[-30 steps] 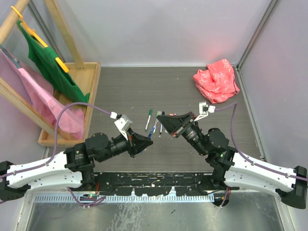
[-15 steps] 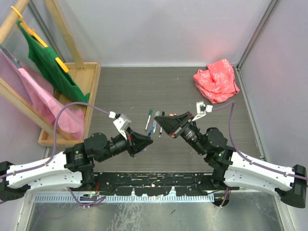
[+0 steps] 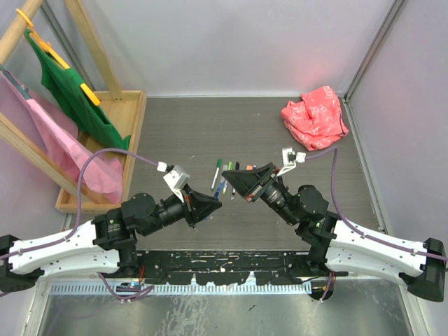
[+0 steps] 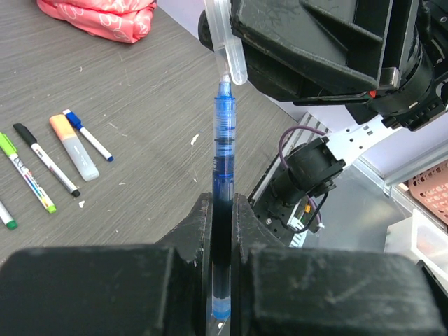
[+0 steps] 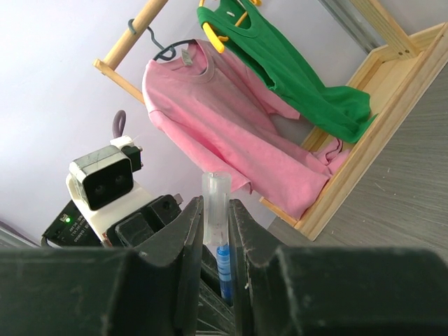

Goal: Insert the pens into the pen caps
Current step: Insert the pen cap onto the pen.

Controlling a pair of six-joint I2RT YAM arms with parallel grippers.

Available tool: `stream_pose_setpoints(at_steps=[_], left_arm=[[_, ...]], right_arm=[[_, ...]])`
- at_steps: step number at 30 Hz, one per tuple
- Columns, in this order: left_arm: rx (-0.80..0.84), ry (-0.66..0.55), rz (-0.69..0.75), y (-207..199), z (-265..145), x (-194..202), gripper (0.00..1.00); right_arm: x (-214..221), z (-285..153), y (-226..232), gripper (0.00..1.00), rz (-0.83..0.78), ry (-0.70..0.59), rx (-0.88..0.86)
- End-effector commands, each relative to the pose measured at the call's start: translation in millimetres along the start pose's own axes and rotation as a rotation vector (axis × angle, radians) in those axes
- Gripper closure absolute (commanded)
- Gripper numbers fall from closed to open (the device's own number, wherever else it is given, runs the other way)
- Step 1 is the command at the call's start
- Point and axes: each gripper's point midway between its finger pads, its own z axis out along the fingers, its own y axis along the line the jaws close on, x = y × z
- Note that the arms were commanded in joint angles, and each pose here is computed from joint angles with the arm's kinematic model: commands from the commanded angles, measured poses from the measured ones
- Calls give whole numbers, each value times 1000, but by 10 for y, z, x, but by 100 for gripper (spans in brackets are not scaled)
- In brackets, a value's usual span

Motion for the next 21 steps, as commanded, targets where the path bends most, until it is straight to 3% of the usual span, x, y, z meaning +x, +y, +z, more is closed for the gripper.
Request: stream_pose_setpoints(at_steps=[1, 21], left_arm=[[23, -118, -14, -84, -28, -312, 100], [-7, -180, -36, -58, -13, -465, 100]], right_arm=[[-141, 22, 227, 100, 33, -36, -73], [78, 45, 170, 100, -5, 25, -108]])
